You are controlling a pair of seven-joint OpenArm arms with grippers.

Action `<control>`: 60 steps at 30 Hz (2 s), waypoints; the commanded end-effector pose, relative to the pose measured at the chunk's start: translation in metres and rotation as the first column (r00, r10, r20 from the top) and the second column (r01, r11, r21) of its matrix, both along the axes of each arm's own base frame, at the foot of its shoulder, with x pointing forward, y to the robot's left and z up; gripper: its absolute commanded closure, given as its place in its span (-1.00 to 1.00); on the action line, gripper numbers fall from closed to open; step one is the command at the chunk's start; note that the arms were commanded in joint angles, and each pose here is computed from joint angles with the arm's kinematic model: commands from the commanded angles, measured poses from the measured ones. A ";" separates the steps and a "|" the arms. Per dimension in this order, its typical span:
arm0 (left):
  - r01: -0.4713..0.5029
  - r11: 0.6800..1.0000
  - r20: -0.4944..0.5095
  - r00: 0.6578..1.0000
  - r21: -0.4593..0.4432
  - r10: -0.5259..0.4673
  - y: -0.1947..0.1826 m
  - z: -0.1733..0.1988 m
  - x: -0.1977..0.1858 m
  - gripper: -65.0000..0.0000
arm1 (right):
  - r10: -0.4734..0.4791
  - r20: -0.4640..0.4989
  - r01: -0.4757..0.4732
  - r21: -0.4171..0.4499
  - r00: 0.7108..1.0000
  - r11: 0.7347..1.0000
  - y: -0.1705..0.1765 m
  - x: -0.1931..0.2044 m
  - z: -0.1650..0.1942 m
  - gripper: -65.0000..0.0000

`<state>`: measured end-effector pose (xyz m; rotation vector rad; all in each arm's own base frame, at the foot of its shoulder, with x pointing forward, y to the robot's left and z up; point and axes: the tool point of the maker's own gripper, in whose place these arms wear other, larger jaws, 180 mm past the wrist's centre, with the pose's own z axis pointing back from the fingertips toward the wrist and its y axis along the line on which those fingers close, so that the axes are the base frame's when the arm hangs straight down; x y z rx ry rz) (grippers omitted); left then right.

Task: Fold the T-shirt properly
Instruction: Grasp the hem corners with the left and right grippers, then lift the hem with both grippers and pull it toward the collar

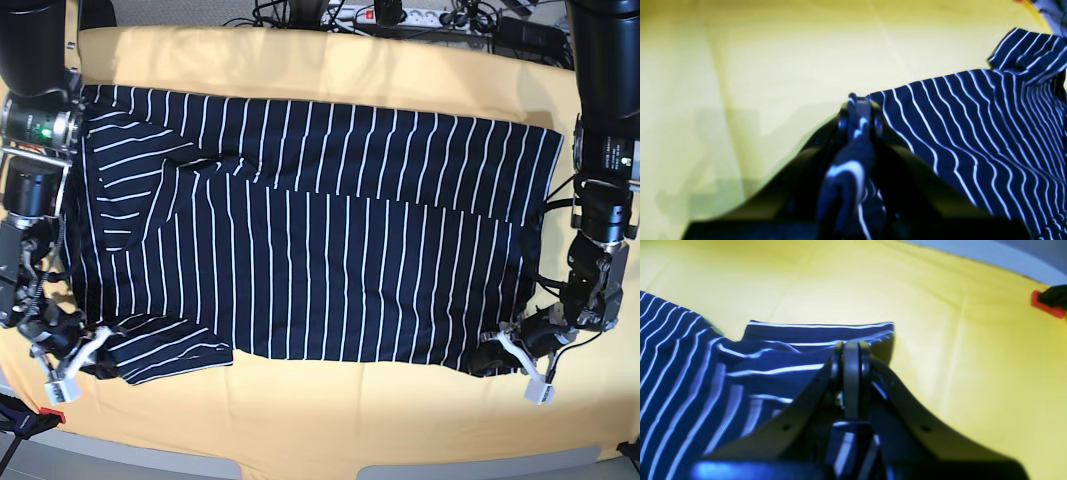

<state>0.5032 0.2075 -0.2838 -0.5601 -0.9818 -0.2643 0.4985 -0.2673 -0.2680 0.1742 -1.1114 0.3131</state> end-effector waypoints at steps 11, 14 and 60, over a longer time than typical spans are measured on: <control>-0.015 1.000 0.076 0.997 -0.011 0.016 0.012 0.034 0.012 1.00 | -0.038 0.105 0.041 -0.031 0.994 0.999 -0.033 0.007 0.045 1.00; -0.020 1.000 0.083 0.996 -0.007 0.020 0.015 0.037 0.013 1.00 | -0.019 0.119 0.023 -0.035 0.993 0.999 -0.026 0.009 0.046 1.00; -0.039 0.999 0.133 0.990 -0.020 0.041 0.025 0.062 0.022 1.00 | -0.094 0.183 0.125 -0.163 0.979 0.979 -0.018 0.030 0.042 1.00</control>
